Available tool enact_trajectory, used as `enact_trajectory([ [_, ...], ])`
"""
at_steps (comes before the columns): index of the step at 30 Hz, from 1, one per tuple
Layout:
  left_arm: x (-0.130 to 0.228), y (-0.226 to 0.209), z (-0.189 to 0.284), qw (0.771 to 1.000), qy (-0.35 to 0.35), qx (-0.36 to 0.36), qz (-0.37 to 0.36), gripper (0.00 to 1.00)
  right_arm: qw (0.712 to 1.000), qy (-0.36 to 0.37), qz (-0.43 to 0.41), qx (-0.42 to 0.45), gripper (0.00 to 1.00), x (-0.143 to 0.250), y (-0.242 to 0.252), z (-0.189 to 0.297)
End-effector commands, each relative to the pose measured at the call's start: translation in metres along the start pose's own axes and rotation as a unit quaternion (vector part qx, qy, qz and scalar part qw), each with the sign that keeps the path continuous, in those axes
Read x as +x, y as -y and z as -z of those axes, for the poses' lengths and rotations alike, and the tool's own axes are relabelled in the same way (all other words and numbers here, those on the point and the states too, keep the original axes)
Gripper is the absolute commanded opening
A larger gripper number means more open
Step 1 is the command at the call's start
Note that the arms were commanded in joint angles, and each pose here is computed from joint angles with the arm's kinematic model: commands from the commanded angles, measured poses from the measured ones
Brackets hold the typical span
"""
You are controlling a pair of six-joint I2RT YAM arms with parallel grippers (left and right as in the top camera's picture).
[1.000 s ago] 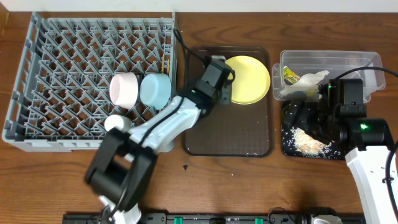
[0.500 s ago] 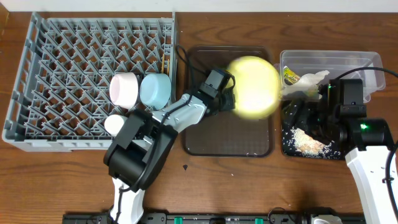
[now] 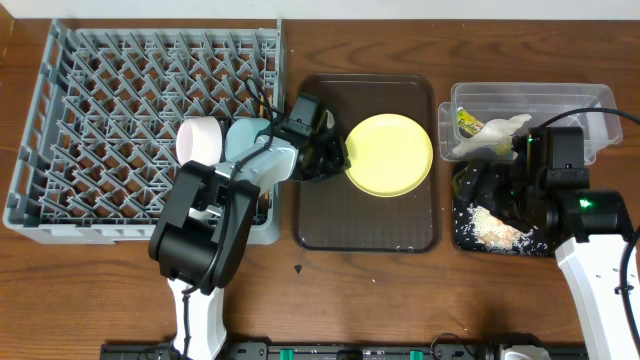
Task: Sort waste into correct bins and load items into the dishwasher
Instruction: 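Grasp the edge of the yellow plate with the left gripper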
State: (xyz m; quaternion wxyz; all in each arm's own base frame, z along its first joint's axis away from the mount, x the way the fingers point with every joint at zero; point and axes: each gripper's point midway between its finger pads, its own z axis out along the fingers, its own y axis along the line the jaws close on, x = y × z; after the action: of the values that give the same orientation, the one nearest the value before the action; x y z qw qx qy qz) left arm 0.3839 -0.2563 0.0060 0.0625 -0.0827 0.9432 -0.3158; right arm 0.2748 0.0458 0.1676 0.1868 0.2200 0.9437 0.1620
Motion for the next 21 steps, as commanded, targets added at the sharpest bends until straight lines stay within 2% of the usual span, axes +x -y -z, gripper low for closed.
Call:
enact_trajectory([
  [1, 0.008, -0.004, -0.006, 1.0, -0.02, 0.001, -0.001, 0.35, 1.0, 0.006, 0.004, -0.001, 0.9, -0.004, -0.001, 0.003],
  [5, 0.003, -0.011, -0.006, 1.0, -0.004, -0.019, -0.001, 0.45, 1.0, 0.007, 0.005, -0.001, 0.9, -0.004, -0.001, 0.003],
  [9, -0.003, -0.023, -0.01, 0.998, 0.022, -0.061, -0.006, 0.44, 1.0, 0.007, 0.005, -0.001, 0.9, -0.004, -0.001, 0.003],
  [13, 0.005, -0.031, -0.023, 0.995, 0.023, -0.091, -0.016, 0.33, 1.0, 0.006, 0.004, -0.001, 0.9, -0.004, -0.001, 0.003],
  [14, 0.008, -0.031, -0.026, 0.995, 0.019, -0.094, -0.019, 0.28, 1.0, 0.006, 0.004, -0.001, 0.9, -0.004, -0.001, 0.003],
  [16, 0.016, -0.034, -0.034, 0.995, 0.008, -0.101, -0.022, 0.12, 1.0, 0.006, 0.005, -0.001, 0.89, -0.004, -0.001, 0.003],
  [17, 0.018, -0.037, -0.036, 0.994, 0.003, -0.104, -0.021, 0.08, 1.0, 0.006, 0.004, -0.001, 0.89, -0.004, -0.001, 0.003],
  [21, 0.016, -0.037, -0.027, 0.994, 0.004, -0.105, -0.014, 0.07, 1.0, 0.003, 0.004, 0.001, 0.89, -0.002, 0.0, 0.003],
])
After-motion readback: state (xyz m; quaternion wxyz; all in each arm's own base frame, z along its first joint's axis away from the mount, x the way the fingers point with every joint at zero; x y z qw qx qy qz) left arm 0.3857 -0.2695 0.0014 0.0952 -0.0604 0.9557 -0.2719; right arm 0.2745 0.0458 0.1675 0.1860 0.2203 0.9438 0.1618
